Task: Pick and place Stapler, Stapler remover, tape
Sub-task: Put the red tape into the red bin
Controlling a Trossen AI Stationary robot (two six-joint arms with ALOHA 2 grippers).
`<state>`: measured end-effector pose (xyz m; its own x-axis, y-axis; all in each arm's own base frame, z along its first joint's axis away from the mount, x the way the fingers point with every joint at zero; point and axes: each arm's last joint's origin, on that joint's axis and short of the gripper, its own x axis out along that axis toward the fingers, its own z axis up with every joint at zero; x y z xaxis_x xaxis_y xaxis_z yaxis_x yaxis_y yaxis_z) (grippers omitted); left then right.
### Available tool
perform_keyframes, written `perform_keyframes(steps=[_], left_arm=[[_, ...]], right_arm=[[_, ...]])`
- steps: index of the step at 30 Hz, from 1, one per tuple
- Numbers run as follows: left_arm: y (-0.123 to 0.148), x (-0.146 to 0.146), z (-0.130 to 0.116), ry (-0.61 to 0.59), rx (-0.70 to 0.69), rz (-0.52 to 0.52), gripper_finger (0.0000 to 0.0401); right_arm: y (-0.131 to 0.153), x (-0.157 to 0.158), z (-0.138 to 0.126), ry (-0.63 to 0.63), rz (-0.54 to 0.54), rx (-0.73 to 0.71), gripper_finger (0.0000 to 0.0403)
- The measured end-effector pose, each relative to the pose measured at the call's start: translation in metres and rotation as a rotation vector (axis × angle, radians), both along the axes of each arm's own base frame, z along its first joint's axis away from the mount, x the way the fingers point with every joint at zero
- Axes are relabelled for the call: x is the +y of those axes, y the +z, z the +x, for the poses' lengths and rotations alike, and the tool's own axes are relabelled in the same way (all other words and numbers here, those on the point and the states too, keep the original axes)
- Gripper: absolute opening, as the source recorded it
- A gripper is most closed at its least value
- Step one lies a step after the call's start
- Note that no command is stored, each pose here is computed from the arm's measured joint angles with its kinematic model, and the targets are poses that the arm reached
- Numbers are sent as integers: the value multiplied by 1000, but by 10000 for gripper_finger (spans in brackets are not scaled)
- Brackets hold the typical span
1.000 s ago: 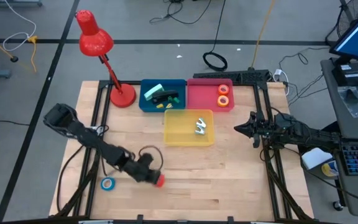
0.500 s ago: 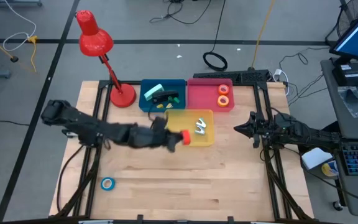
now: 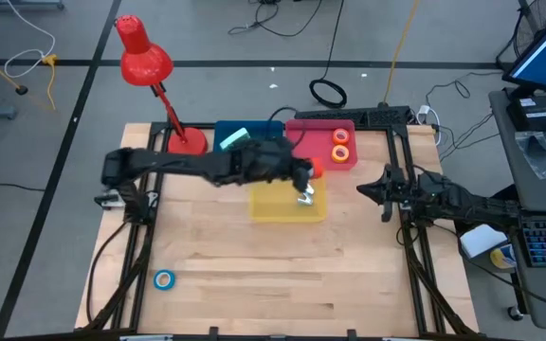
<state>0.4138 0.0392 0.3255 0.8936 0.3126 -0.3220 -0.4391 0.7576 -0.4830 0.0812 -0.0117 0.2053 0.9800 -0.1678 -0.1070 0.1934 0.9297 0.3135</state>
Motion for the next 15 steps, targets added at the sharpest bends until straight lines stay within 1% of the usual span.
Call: perform_keyframes(steps=[3,5,8,11,15], left_arm=[[-5,19,15,-43,9,10,39],[-11,29,21,-72,31,9,39],[-12,41,28,-119,21,6,44],[-14,51,29,-150,22,6,42],[-13,59,27,-160,32,38,40]], right_arm=[[6,-1,2,-31,-51,-47,0],[10,-2,5,-38,-88,-72,0],[13,-4,12,-64,-121,-84,7],[17,-5,20,-86,-150,-101,28],[22,-8,31,-98,-173,-142,75]])
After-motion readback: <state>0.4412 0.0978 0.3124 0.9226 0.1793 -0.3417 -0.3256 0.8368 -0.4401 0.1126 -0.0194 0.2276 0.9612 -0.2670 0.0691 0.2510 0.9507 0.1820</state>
